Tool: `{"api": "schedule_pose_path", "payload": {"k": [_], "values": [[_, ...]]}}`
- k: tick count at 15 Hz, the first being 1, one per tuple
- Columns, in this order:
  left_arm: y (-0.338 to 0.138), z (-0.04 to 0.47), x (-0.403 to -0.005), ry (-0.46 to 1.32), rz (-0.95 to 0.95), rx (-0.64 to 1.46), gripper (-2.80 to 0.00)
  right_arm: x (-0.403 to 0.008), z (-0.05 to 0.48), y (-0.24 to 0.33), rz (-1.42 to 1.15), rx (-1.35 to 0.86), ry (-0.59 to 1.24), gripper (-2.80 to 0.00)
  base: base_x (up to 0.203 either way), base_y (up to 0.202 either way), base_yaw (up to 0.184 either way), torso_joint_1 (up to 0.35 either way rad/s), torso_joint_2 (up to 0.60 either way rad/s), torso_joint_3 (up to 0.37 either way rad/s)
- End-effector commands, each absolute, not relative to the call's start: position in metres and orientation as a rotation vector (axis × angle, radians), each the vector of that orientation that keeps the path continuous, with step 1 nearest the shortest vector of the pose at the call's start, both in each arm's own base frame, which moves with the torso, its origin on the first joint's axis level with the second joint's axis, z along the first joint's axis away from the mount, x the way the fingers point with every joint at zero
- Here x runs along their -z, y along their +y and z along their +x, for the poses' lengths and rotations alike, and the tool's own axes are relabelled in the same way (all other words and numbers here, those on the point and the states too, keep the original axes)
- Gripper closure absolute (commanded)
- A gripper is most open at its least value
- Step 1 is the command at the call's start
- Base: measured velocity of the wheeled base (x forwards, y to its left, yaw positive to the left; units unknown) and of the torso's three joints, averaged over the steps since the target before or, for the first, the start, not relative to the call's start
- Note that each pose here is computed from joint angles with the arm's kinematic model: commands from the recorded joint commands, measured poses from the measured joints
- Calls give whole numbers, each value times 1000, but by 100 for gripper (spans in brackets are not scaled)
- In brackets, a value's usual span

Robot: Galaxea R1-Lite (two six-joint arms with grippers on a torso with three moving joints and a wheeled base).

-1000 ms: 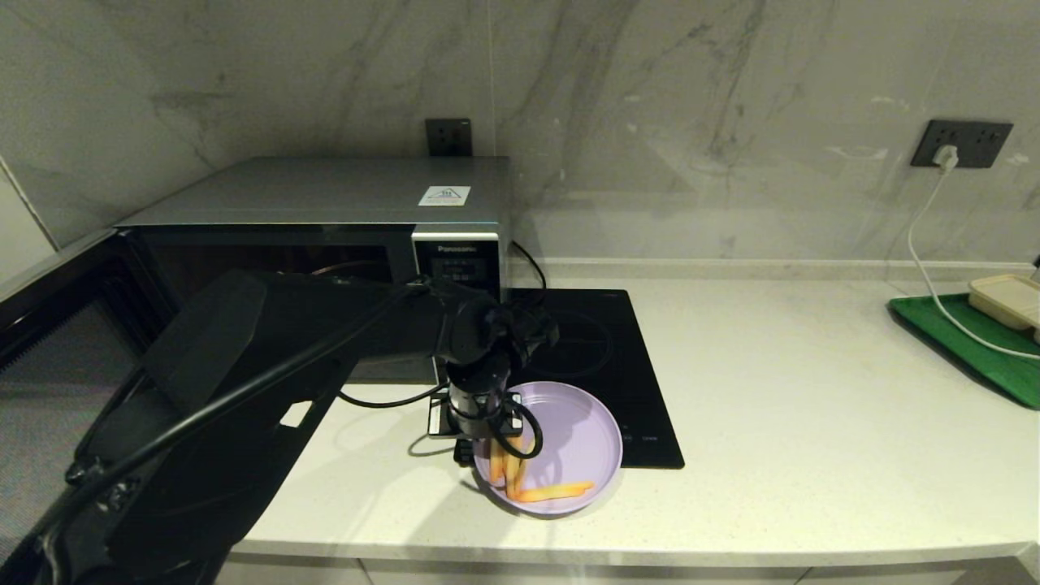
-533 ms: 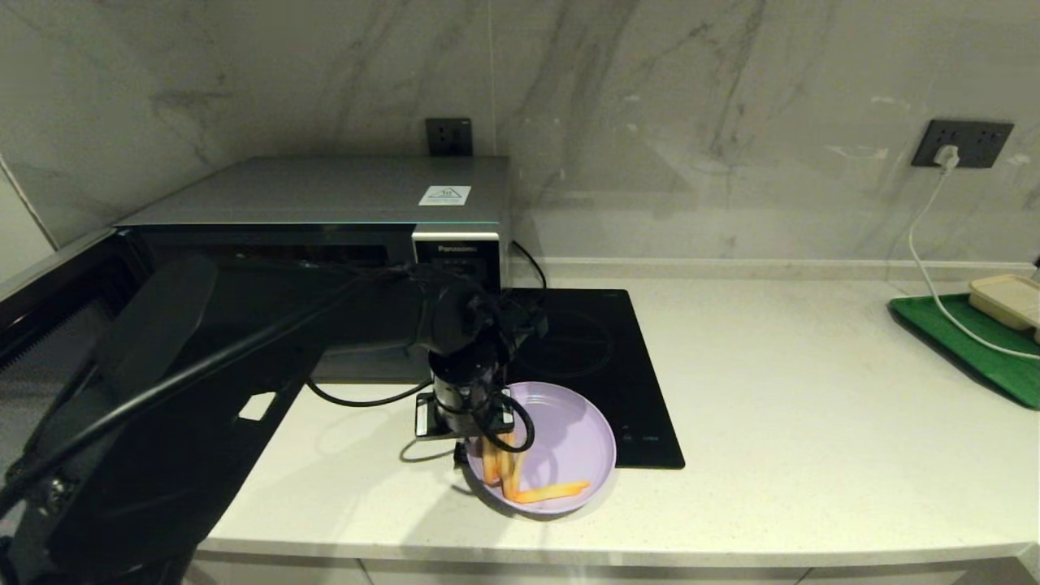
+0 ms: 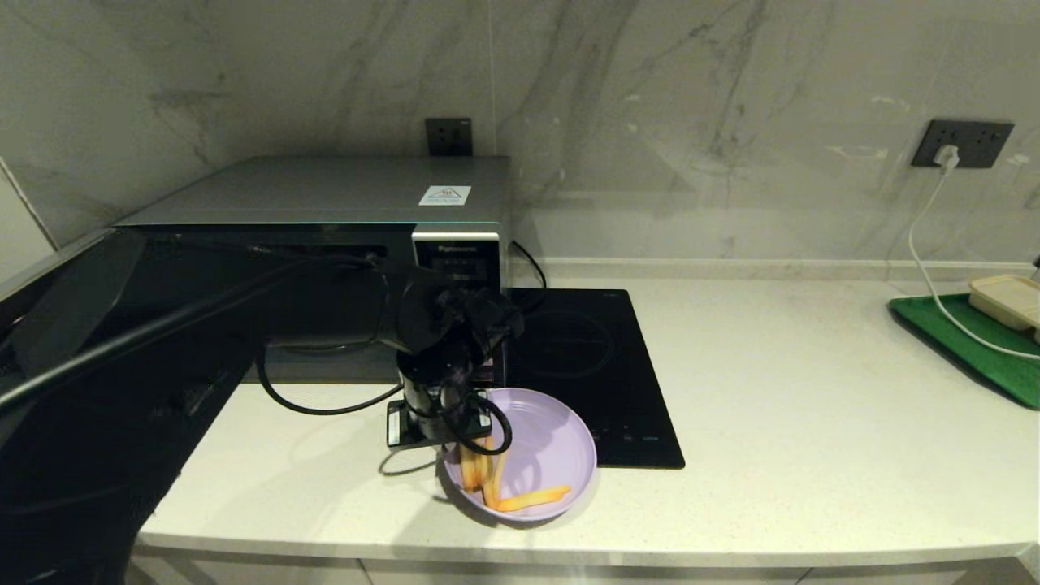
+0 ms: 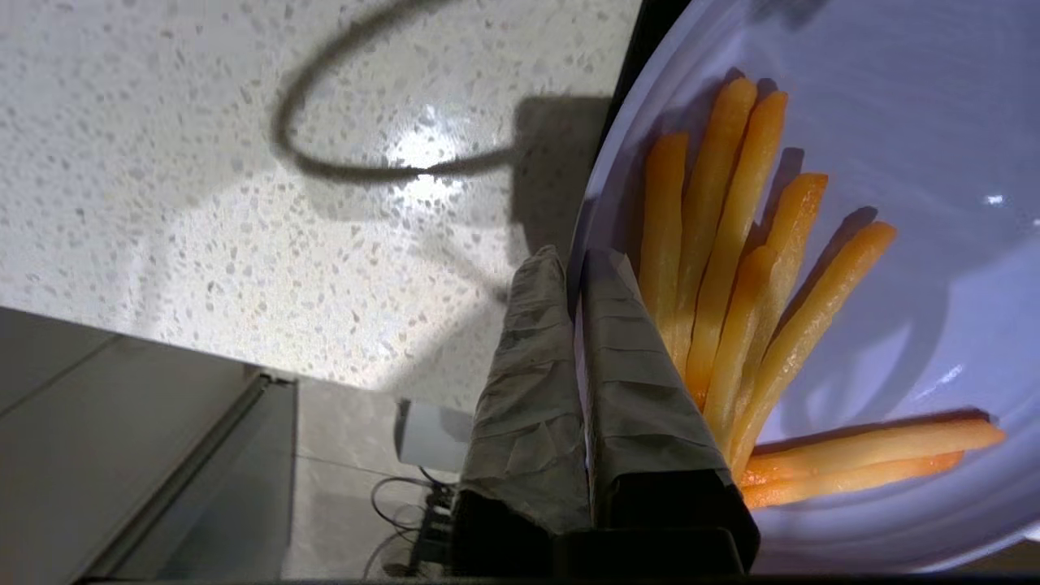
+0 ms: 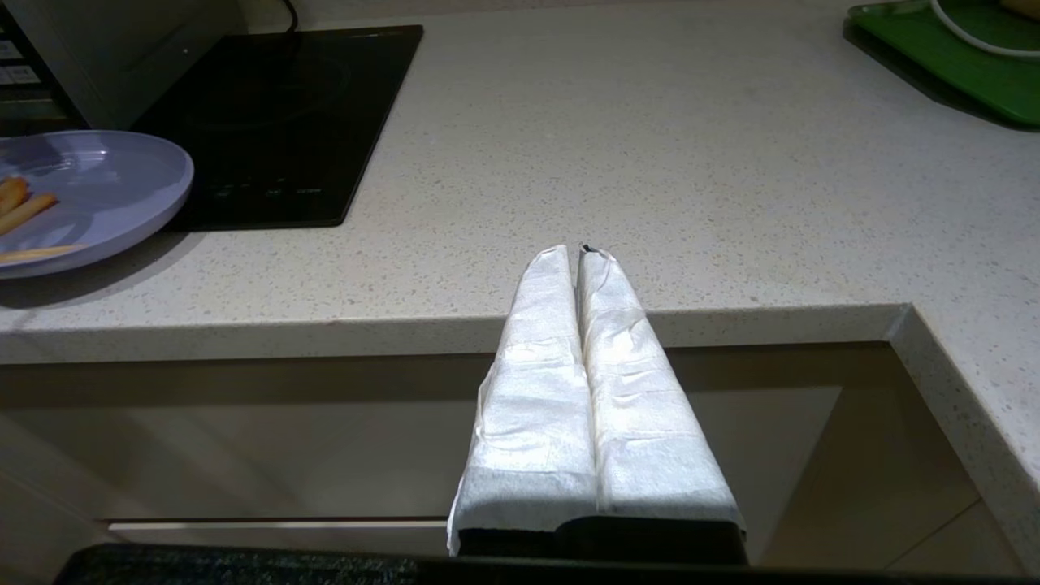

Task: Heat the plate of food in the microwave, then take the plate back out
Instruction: Put the plate in the microwave oven

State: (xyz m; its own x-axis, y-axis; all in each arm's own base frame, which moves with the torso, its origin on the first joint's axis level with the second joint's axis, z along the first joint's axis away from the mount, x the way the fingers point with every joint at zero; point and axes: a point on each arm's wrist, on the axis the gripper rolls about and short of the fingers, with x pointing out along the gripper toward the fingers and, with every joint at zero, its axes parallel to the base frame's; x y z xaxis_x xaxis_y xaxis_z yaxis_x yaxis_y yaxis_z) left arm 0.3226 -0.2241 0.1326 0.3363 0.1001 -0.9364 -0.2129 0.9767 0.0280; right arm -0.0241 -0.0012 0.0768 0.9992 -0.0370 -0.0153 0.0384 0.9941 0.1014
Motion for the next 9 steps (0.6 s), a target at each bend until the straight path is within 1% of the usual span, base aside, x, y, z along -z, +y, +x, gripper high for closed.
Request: {"api": "schedule_pose_path", "payload": {"k": [1,9], "values": [[-217,318,-144,1201,-131,-205,0,-77,-24,-1,102,38,13,0,0,0,0,0,0,0],[-187,310,-159,1215,-184,-237,0,-77,-24,-1,102,38,13,0,0,0,0,0,0,0]]}}
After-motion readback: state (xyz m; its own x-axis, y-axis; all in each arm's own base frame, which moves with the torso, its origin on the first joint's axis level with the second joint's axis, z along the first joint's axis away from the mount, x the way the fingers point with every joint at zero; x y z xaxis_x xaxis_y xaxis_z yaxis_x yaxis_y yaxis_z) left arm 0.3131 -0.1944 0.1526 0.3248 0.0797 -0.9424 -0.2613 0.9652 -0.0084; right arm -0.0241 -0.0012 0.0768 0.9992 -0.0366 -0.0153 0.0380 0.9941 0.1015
